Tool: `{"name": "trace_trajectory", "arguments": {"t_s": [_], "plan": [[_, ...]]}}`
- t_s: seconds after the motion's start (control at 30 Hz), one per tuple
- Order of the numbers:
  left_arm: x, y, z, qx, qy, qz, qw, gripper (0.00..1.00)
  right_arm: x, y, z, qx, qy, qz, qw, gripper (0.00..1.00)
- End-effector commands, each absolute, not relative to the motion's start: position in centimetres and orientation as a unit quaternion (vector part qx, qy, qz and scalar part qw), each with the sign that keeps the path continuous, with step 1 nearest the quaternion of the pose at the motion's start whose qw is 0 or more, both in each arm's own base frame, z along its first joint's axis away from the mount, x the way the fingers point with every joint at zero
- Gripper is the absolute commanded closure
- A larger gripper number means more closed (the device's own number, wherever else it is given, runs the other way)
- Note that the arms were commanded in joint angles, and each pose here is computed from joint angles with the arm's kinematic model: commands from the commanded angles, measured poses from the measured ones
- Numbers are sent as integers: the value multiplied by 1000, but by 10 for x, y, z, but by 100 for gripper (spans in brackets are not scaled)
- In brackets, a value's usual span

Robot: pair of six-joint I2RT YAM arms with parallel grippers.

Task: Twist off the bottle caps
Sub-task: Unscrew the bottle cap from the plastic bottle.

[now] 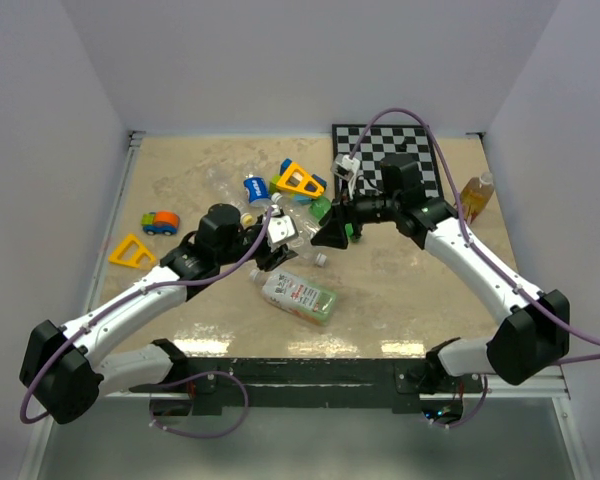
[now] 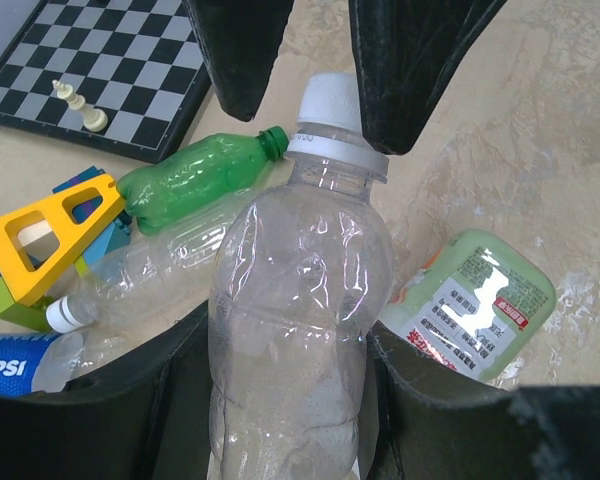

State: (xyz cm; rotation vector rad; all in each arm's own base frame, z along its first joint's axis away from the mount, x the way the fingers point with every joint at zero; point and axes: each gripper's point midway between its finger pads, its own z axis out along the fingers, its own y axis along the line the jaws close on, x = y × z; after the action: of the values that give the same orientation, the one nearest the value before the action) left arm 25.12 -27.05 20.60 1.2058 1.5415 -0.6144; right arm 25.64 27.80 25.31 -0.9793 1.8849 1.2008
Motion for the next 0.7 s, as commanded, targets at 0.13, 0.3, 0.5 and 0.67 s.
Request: {"name": "trace_trajectory", "arguments": {"t_s": [0.13,0.3,0.5,0.67], "plan": [[257,-273,219,495,636,-252,536,100,259,273,261,-388,728,438,358,35],[259,-272,221,492,637,-248,538,100,258,271,260,-394,729,430,359,40],[259,-272,221,492,637,-248,538,100,257,272,261,-408,721,431,357,68],[258,-272,219,496,636,-250,536,100,254,273,262,-456,695,424,359,100]]}}
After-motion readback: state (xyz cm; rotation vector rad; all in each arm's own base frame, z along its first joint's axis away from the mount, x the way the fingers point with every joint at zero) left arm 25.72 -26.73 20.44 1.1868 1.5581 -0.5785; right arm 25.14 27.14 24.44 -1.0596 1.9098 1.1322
